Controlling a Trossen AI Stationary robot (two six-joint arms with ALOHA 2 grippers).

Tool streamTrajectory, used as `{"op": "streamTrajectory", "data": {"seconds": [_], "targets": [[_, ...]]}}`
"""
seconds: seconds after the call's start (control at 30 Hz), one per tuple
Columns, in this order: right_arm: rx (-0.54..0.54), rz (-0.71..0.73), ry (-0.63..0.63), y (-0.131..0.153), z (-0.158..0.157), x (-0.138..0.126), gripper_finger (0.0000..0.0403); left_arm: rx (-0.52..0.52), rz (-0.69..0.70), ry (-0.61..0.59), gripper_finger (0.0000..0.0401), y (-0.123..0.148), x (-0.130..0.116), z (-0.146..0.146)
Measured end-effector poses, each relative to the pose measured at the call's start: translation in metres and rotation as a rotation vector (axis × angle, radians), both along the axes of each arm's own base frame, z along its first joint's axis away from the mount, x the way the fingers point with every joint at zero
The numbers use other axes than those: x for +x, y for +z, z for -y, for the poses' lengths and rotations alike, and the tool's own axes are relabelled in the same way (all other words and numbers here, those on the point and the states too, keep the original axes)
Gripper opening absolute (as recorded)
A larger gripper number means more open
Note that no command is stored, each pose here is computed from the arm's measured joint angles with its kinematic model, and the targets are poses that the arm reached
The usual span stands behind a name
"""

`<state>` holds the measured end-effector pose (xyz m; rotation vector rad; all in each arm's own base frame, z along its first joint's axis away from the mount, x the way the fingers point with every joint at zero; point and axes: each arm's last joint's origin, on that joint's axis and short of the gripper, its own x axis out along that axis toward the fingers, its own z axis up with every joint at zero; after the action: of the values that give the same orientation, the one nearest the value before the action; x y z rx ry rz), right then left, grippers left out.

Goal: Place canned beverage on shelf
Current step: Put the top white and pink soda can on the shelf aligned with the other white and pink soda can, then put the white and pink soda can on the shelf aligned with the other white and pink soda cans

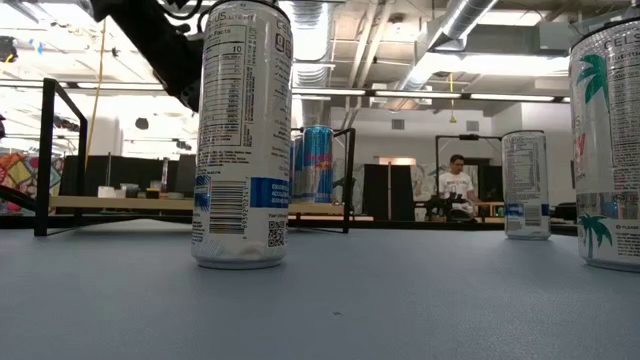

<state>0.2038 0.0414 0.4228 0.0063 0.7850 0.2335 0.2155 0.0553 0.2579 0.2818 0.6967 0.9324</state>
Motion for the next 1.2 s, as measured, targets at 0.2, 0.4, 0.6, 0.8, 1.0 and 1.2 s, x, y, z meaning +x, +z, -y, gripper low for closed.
{"op": "streamTrajectory", "data": {"seconds": [0.2,0.4,0.6,0.8,1.0,1.2], "targets": [[0.0,0.0,0.0,0.0,0.0,0.0,0.0349,-0.052,0.023,-0.025,0.0,-0.002,0.0,0.002],[0.004,0.033,0.002,-0.002,-0.001,0.004,0.0349,-0.17,0.138,-0.155,0.0,0.0,0.008,0.017],[-0.05,0.117,0.062,-0.029,-0.005,0.026,0.0349,-0.176,0.265,-0.263,0.0,0.01,0.017,0.039],[-0.013,0.114,0.073,-0.062,-0.01,0.038,0.0337,-0.298,0.359,-0.586,0.0,0.024,0.023,0.074],[0.082,0.034,0.03,-0.068,-0.02,0.033,0.033,-0.372,0.488,-0.76,0.0011,0.051,0.023,0.11],[0.121,-0.109,-0.114,-0.076,-0.029,0.021,0.033,-0.355,0.571,-0.898,0.0068,0.083,0.018,0.138]]}}
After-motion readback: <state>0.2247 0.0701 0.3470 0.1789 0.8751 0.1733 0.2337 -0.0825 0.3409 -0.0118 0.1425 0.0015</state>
